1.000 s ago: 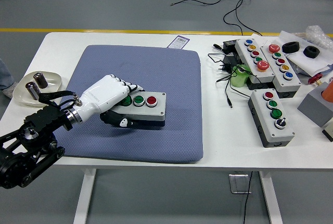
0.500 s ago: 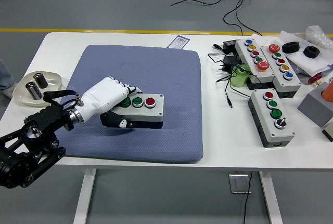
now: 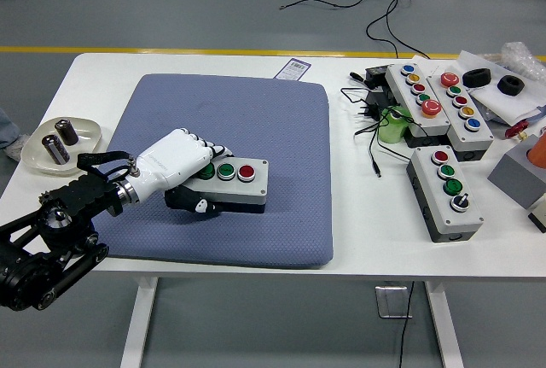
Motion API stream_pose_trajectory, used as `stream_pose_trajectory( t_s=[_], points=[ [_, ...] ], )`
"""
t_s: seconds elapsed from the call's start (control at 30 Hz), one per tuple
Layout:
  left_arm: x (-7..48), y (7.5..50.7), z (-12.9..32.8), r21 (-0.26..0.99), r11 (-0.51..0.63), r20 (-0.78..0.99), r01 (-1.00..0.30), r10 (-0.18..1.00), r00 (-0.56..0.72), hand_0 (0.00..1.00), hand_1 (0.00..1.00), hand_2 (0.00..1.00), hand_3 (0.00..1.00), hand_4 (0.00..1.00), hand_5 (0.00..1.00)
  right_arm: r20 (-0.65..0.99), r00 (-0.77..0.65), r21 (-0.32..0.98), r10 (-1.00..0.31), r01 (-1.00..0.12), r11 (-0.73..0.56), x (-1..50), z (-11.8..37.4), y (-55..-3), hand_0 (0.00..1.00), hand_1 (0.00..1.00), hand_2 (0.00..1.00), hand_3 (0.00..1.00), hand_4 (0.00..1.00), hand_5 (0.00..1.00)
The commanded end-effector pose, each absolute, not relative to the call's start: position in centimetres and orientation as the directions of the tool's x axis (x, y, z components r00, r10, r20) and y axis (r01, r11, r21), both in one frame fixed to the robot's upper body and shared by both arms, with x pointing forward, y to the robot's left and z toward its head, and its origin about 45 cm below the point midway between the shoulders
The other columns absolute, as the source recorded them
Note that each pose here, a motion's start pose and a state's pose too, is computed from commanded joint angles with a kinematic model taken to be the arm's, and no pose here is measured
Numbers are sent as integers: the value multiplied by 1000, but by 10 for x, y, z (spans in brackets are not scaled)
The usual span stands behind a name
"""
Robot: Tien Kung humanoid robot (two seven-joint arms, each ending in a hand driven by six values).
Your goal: Pick up the button,place it on the desk,press the button,press the button
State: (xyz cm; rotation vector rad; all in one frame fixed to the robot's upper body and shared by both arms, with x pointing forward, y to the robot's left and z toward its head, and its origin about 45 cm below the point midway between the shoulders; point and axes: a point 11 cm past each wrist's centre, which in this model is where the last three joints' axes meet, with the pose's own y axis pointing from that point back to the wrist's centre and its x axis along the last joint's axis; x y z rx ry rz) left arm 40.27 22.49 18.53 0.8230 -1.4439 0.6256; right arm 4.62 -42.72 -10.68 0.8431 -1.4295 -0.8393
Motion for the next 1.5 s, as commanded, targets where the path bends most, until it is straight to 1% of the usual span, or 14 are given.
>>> stream_pose_trajectory(
  t_s=[0.1, 0.13, 0.3, 0.33, 0.5, 0.53, 0.9, 0.93, 1.1, 1.13, 1.23, 1.3, 1.33, 1.5],
  points=[
    [403, 227, 185, 112, 578, 993, -808, -103, 63, 422, 545, 554, 553, 841, 450, 474, -20, 880, -880, -16, 474, 46, -107, -427, 517, 658, 707, 624, 306, 153],
    [404, 227, 186, 107, 575, 993, -811, -100, 60, 754, 775, 822, 696, 898, 510, 474, -20, 880, -880, -16, 475, 46, -107, -427, 515, 659, 706, 624, 306, 152],
    [404, 229, 189, 109, 560, 994, -821, -81, 77, 754, 775, 822, 696, 898, 510, 474, -21, 880, -880, -16, 475, 46, -107, -428, 515, 659, 706, 624, 306, 152],
    [404, 229, 190, 113, 558, 993, -822, -77, 84, 926, 919, 958, 803, 929, 529, 475, -21, 880, -880, -16, 475, 46, -107, -428, 515, 659, 706, 624, 306, 153],
    [401, 227, 199, 93, 557, 995, -826, -20, 99, 926, 919, 958, 803, 929, 529, 474, -22, 880, -880, -16, 475, 46, -107, -427, 515, 659, 706, 624, 306, 153],
    [401, 226, 201, 90, 556, 995, -826, -10, 101, 998, 982, 998, 914, 919, 518, 474, -22, 880, -880, -16, 475, 46, -107, -427, 518, 658, 706, 624, 305, 154],
    [392, 215, 221, 92, 565, 986, -820, 61, 153, 998, 993, 998, 941, 938, 543, 475, -21, 880, -880, -19, 475, 48, -106, -428, 516, 658, 707, 624, 305, 154],
    [391, 215, 225, 72, 561, 985, -825, 92, 149, 998, 998, 998, 982, 937, 542, 475, -21, 880, -880, -19, 475, 47, -106, -428, 516, 658, 706, 624, 305, 154],
    [380, 213, 264, -184, 518, 936, -836, 352, 12, 998, 998, 998, 982, 937, 542, 474, -25, 880, -880, -19, 475, 47, -107, -428, 516, 658, 706, 624, 305, 154],
    [377, 213, 272, -234, 504, 922, -832, 385, -26, 233, 396, 442, 712, 822, 793, 474, -25, 880, -880, -19, 475, 47, -107, -427, 516, 658, 706, 623, 305, 154],
    [368, 213, 301, -385, 445, 875, -808, 456, -166, 233, 396, 442, 712, 822, 793, 474, -24, 880, -880, -19, 475, 47, -107, -428, 516, 658, 706, 623, 305, 154],
    [365, 214, 311, -418, 414, 857, -809, 474, -200, 233, 396, 442, 712, 822, 793, 474, -23, 880, -880, -18, 475, 47, -107, -428, 516, 658, 706, 623, 305, 154],
    [364, 215, 311, -406, 404, 858, -820, 478, -190, 2, 6, 66, 618, 742, 977, 474, -22, 880, -880, -18, 475, 47, -107, -428, 515, 658, 706, 624, 305, 155],
    [364, 214, 303, -297, 400, 888, -867, 448, -97, 2, 6, 66, 618, 742, 977, 474, -24, 880, -880, -17, 474, 46, -107, -427, 515, 658, 706, 624, 305, 155]
  ],
)
